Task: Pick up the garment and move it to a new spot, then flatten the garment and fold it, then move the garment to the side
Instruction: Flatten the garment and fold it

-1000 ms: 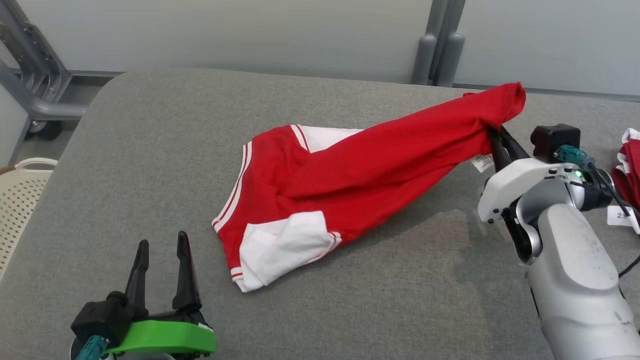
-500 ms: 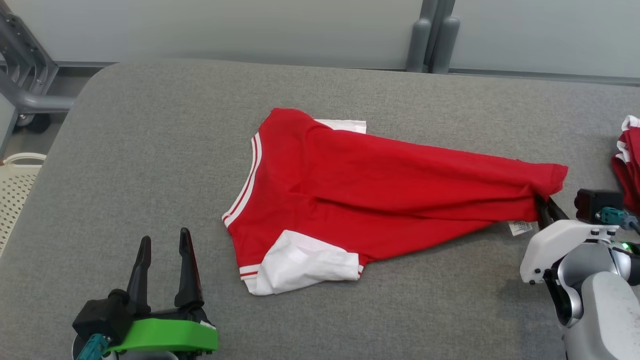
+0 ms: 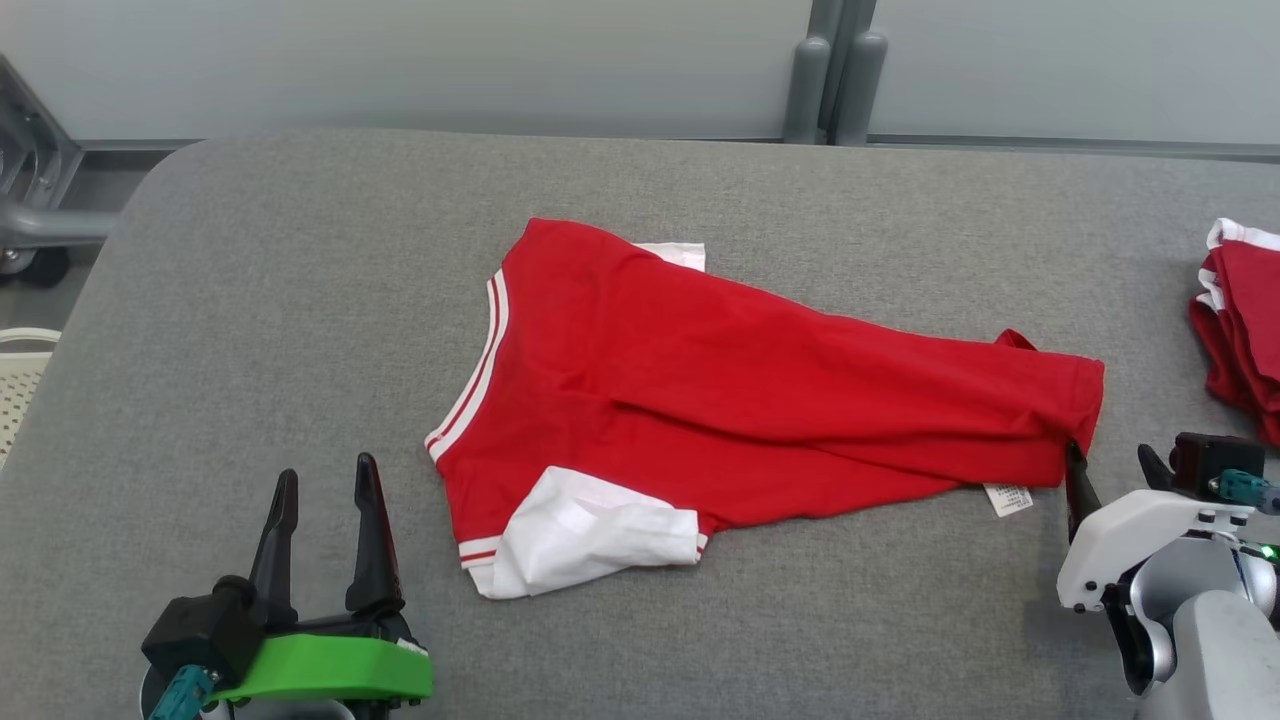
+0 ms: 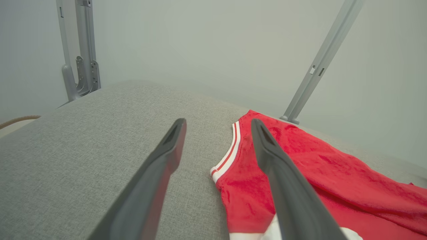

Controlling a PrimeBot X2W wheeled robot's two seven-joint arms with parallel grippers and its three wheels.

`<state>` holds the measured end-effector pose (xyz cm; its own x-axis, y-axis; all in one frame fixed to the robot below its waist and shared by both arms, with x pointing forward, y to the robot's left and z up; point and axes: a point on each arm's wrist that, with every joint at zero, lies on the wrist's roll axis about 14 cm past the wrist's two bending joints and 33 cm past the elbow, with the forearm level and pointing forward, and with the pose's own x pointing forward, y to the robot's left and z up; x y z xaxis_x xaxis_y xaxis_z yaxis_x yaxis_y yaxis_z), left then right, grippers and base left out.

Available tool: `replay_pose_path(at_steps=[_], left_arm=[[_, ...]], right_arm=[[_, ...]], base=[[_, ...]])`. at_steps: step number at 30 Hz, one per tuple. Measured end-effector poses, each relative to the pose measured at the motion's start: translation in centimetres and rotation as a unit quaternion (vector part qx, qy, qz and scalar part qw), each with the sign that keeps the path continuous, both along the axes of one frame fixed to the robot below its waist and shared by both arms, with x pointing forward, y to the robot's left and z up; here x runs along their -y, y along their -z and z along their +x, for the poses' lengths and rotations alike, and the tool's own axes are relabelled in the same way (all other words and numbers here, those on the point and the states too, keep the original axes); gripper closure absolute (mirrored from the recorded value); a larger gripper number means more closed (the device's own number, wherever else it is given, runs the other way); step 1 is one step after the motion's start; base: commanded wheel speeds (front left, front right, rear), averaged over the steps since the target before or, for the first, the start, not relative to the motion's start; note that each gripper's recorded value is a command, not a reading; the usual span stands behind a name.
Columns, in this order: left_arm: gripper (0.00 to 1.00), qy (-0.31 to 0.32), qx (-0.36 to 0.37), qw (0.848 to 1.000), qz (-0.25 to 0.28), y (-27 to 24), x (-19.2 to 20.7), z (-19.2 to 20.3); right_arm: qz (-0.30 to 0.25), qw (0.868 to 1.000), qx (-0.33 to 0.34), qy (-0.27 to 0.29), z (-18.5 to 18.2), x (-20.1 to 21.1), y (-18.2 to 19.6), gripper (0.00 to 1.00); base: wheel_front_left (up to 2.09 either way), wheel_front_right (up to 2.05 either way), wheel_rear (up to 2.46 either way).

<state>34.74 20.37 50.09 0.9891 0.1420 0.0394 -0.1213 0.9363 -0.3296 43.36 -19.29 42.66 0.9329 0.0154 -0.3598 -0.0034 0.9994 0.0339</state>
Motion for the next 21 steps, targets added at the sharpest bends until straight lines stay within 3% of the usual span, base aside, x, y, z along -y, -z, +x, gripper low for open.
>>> replay_pose_path(at_steps=[6, 13, 21], left_arm=[[0.00, 0.018, 0.004, 1.000, 0.001, -0.2, 1.1, 0.5], [0.00, 0.028, 0.001, 1.000, 0.000, 0.0, 1.7, 0.7], [0.00, 0.012, -0.005, 1.000, 0.002, 0.3, 0.7, 0.2]], right_arm=[[0.009, 0.999, 0.024, 0.028, -0.3, 1.8, -1.5, 0.00], [0.043, 0.998, 0.038, 0.014, 1.9, 0.2, -3.2, 0.00], [0.060, 0.998, -0.032, 0.011, 2.6, -0.7, 0.2, 0.00]], base=[[0.00, 0.00, 0.00], [0.00, 0.00, 0.00], [0.00, 0.00, 0.00]])
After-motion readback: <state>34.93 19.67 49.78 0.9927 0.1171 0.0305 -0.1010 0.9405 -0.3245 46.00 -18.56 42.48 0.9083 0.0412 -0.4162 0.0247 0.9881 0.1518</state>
